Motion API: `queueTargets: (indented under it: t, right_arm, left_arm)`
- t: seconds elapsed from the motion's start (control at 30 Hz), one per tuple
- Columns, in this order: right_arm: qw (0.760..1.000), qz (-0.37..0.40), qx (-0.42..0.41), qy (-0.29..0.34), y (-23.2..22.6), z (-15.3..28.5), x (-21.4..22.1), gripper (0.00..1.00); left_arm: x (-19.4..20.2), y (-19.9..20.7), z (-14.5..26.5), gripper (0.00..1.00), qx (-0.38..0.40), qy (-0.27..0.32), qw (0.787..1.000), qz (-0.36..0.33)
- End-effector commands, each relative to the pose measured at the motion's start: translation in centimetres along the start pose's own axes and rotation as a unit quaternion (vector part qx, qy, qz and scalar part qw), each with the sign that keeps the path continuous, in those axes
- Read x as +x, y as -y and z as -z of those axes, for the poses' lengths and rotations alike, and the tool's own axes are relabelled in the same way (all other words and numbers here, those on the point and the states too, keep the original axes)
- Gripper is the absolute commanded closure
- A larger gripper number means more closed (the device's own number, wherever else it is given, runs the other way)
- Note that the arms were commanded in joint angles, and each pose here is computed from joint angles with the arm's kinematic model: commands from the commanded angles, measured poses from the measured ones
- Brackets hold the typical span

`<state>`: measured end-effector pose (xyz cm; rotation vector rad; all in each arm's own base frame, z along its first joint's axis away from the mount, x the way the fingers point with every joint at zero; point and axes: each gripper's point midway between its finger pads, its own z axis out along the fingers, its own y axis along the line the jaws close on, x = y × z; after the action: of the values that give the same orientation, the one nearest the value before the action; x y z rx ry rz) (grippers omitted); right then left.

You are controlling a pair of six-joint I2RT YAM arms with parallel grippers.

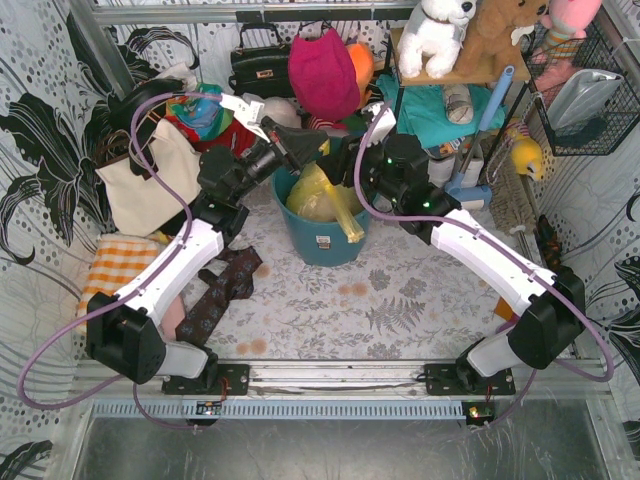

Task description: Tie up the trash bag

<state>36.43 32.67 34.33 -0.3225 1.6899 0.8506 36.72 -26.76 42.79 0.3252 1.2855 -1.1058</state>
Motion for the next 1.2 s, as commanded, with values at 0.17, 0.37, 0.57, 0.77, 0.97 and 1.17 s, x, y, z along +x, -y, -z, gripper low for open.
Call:
queueTargets:
  t: [0.17, 0.37, 0.57, 0.77, 0.97, 1.17]
  right_arm:
    - [0.999, 0.022, -0.004, 0.043, -0.7, -0.1, -3.6, 0.87]
    - [0.999, 0.019, -0.002, 0.048, -0.6, 0.6, -3.5, 1.0]
    - [0.999, 0.016, -0.005, 0.049, -0.8, 0.8, -3.6, 1.0]
    - [0.999, 0.013, -0.009, 0.051, -1.0, 0.7, -3.8, 1.0]
    - [0.999, 0.011, -0.013, 0.052, -1.2, 0.8, -3.9, 1.0]
    - [0.999, 0.013, -0.014, 0.05, -1.2, 1.0, -3.9, 1.0]
  left_arm:
    - [-2.3, 1.7, 0.3, 1.0, 0.025, 0.025, 0.999, -0.024]
    - [-3.5, 1.1, 1.1, 0.45, -0.01, 0.044, 0.998, -0.034]
    - [-4.8, -1.7, 2.7, 0.33, -0.122, 0.071, 0.99, -0.001]
    - [-1.1, 1.4, 2.2, 0.34, -0.009, 0.024, 0.999, 0.02]
    - [1.6, 1.3, 1.2, 0.35, 0.024, -0.004, 0.999, 0.026]
    - [0.4, 1.9, 0.0, 0.45, 0.05, 0.016, 0.998, 0.034]
